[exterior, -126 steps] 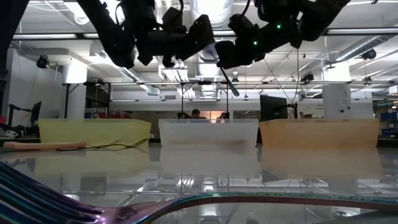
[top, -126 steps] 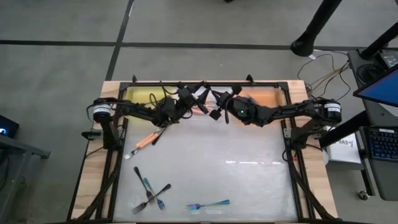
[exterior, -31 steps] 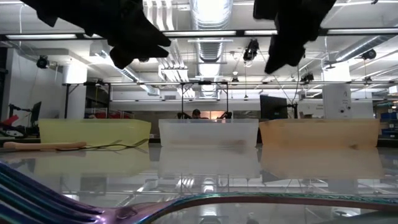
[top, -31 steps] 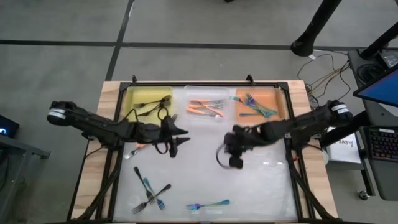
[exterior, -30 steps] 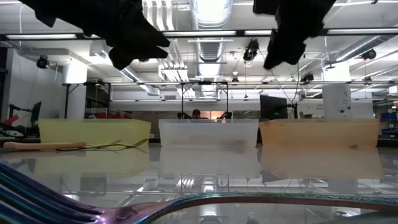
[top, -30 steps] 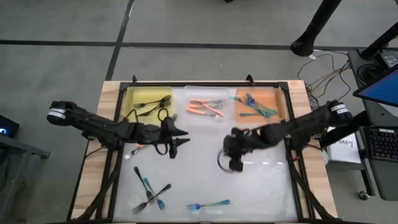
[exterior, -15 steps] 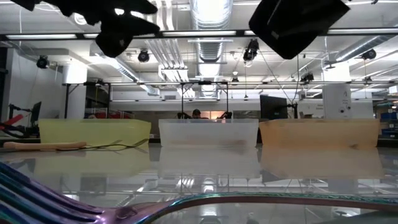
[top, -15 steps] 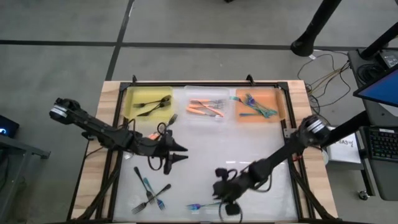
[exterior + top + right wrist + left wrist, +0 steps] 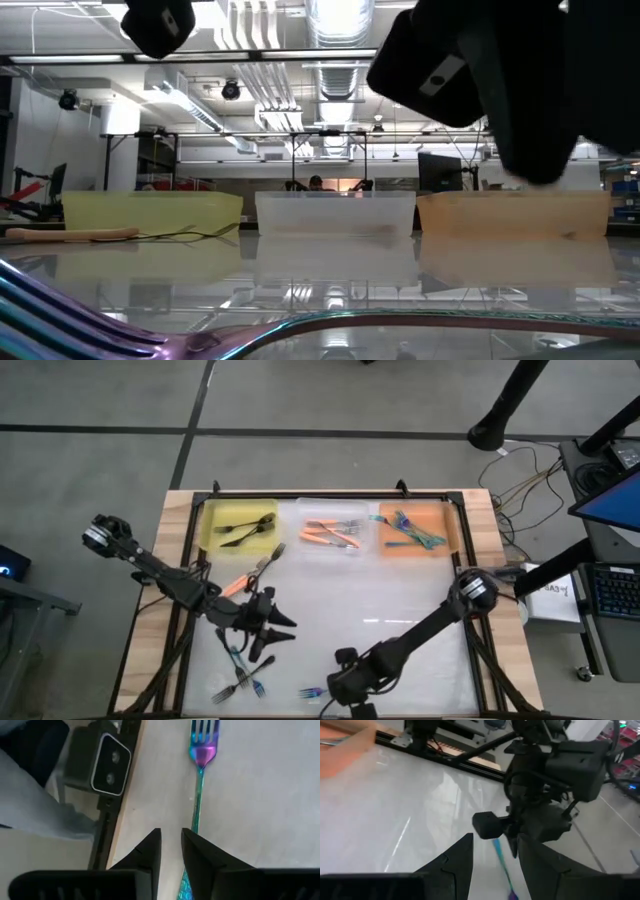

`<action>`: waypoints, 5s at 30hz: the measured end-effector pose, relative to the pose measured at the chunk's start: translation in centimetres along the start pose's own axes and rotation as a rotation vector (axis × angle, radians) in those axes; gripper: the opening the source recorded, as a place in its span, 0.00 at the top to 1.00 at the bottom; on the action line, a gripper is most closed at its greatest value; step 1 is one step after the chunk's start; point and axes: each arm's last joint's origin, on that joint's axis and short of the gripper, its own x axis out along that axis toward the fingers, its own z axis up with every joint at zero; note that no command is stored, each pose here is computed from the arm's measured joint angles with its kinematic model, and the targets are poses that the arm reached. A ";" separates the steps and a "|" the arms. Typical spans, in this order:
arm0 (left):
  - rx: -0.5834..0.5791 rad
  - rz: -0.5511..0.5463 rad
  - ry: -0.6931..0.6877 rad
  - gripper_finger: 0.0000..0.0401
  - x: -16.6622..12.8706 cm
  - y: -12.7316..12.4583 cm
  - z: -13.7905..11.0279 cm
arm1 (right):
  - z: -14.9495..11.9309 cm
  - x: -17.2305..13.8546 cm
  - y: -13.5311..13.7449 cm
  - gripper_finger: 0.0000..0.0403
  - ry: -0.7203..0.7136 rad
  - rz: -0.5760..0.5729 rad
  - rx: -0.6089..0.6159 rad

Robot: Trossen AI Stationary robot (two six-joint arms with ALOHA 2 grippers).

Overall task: Sort silverware by color (type)
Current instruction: Put the iridescent fork into the orange bin, then put the orange fork into the transparent bin

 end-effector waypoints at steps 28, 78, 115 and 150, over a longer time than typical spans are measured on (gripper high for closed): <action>0.018 -0.046 0.034 0.67 -0.5 -1.3 -0.9 | 0.8 3.5 -1.5 0.75 0.051 -0.150 -0.142; 0.028 -0.041 0.049 0.67 -0.5 -1.2 -1.0 | 0.6 -7.7 -8.2 0.98 0.309 -0.344 -0.089; 0.302 0.350 -0.211 0.67 -1.0 -1.5 2.3 | -23.2 -24.1 -30.6 0.95 0.108 -0.724 0.638; -0.346 1.028 0.493 0.67 -6.1 5.7 -4.8 | -15.1 -29.4 -29.7 0.70 -0.268 -0.635 0.663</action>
